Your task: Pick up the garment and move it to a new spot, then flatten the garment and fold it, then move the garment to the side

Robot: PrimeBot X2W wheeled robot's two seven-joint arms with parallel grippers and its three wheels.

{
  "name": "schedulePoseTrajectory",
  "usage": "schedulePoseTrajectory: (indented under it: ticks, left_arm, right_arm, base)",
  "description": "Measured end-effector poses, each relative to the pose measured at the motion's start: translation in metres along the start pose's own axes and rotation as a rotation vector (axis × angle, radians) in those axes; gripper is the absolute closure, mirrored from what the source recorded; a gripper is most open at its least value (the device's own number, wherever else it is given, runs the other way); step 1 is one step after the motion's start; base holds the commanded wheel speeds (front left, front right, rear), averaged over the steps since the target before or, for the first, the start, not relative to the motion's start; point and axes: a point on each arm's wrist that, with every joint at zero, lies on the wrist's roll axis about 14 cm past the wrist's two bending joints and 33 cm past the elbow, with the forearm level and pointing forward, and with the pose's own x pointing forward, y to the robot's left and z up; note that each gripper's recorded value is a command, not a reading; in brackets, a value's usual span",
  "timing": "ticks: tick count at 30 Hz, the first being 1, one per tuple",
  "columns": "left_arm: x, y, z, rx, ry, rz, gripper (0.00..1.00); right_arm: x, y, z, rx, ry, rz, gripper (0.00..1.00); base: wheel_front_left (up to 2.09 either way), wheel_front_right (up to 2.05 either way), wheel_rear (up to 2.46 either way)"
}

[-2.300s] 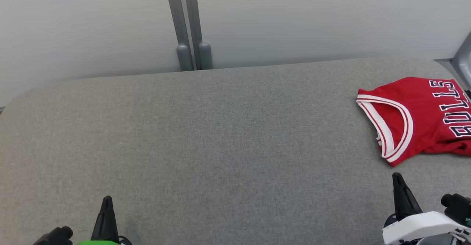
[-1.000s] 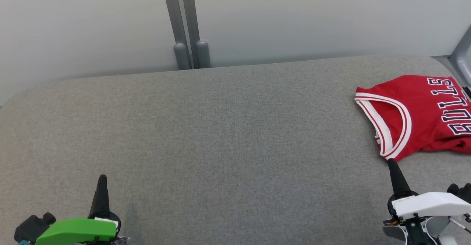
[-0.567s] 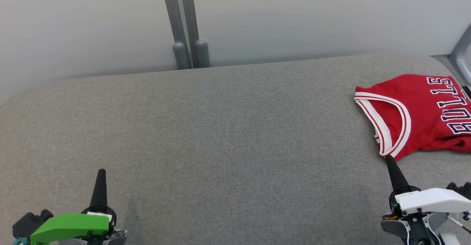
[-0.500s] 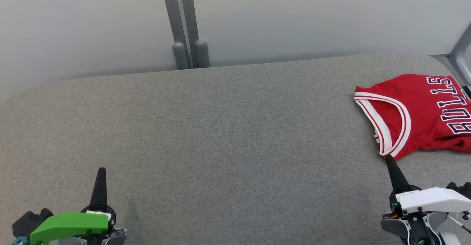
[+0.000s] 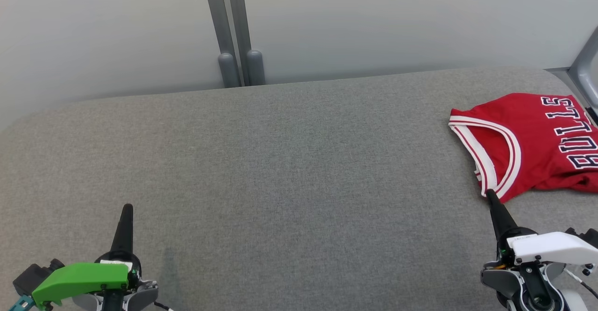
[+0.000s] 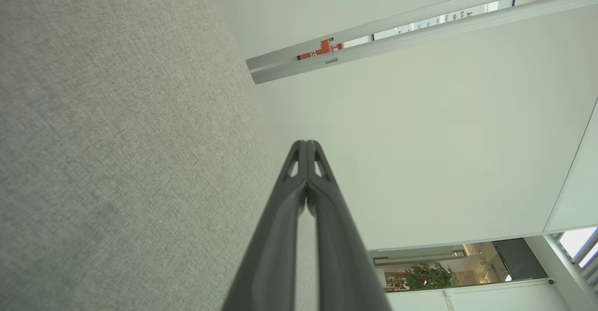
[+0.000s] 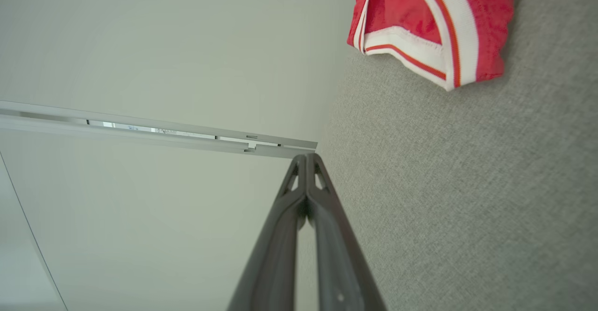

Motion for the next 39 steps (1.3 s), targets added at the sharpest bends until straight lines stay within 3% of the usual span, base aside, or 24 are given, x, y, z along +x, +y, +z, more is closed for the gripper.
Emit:
schedulePoseTrajectory:
  ticks: [30, 39]
  left_arm:
    - [0.011, -0.017, 0.001, -0.212, 0.021, -0.060, 1.00]
    - [0.013, -0.019, 0.002, -0.231, 0.019, -0.069, 1.00]
  right_arm:
    - [0.009, 0.012, 0.001, 0.236, 0.012, 0.041, 1.00]
    - [0.010, 0.014, 0.001, 0.253, 0.012, 0.048, 1.00]
  base:
    - [0.00, 0.00, 0.00]
    - [0.00, 0.00, 0.00]
